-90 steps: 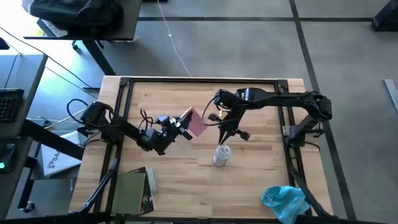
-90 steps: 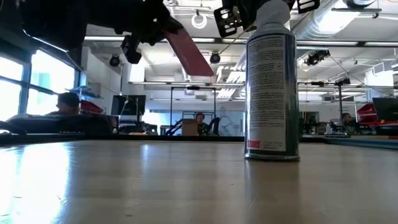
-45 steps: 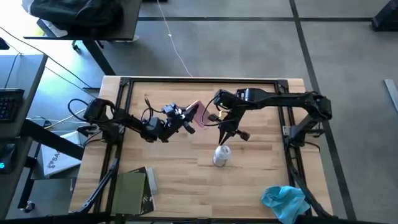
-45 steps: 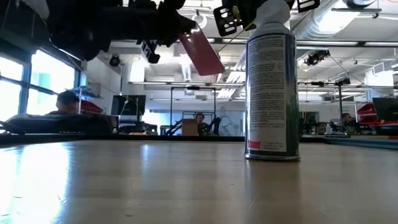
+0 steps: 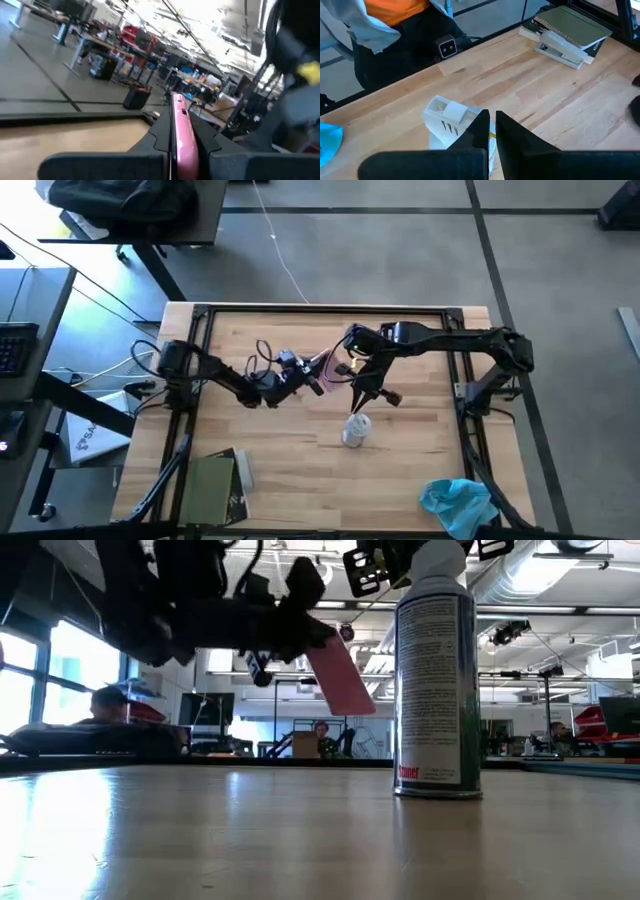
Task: Apply microfiber cloth
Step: Spray the pink cellphone using the spray bottle
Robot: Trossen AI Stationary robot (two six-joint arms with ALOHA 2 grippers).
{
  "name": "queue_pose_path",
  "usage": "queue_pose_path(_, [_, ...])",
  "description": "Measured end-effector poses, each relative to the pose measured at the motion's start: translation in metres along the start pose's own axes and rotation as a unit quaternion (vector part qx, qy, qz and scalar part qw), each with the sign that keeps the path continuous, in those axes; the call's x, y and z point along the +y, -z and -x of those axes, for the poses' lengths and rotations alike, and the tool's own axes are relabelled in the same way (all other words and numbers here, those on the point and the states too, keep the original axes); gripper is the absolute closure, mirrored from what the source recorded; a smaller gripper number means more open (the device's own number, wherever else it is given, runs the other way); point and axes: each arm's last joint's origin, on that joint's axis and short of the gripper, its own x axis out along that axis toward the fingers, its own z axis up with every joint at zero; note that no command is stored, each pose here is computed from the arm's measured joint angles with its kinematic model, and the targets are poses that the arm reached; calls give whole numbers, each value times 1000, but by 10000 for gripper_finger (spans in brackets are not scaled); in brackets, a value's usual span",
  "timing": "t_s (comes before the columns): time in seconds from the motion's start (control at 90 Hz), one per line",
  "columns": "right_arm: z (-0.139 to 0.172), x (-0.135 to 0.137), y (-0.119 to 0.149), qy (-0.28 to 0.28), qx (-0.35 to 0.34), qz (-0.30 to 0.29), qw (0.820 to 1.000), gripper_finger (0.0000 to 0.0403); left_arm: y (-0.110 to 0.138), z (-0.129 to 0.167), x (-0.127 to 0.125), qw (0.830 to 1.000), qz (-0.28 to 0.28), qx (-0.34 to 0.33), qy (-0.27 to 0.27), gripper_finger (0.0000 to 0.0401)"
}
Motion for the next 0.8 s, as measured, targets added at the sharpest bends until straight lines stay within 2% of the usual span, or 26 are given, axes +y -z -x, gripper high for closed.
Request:
queue_pose_path(0.1, [0, 0, 0, 0, 0, -1, 1000, 403, 14, -2, -4, 1000, -4, 12, 25, 393])
queue_pose_path(0.211, [0, 0, 0, 0, 0, -3, 1000, 403, 16, 6, -10, 999, -1, -3, 47, 393])
queue_pose_path(0.478, [0, 0, 0, 3, 4, -4, 1000, 403, -24, 25, -27, 996, -67, -47, 32, 393])
queue_pose_path(0.611, [0, 0, 0, 7, 6, -2, 1000, 403, -47, 17, -26, 990, -112, -83, 8, 393])
queue_pose_path(0.8, [0, -1, 0, 8, 6, -1, 1000, 403, -65, 4, -15, 985, -135, -106, 32, 393])
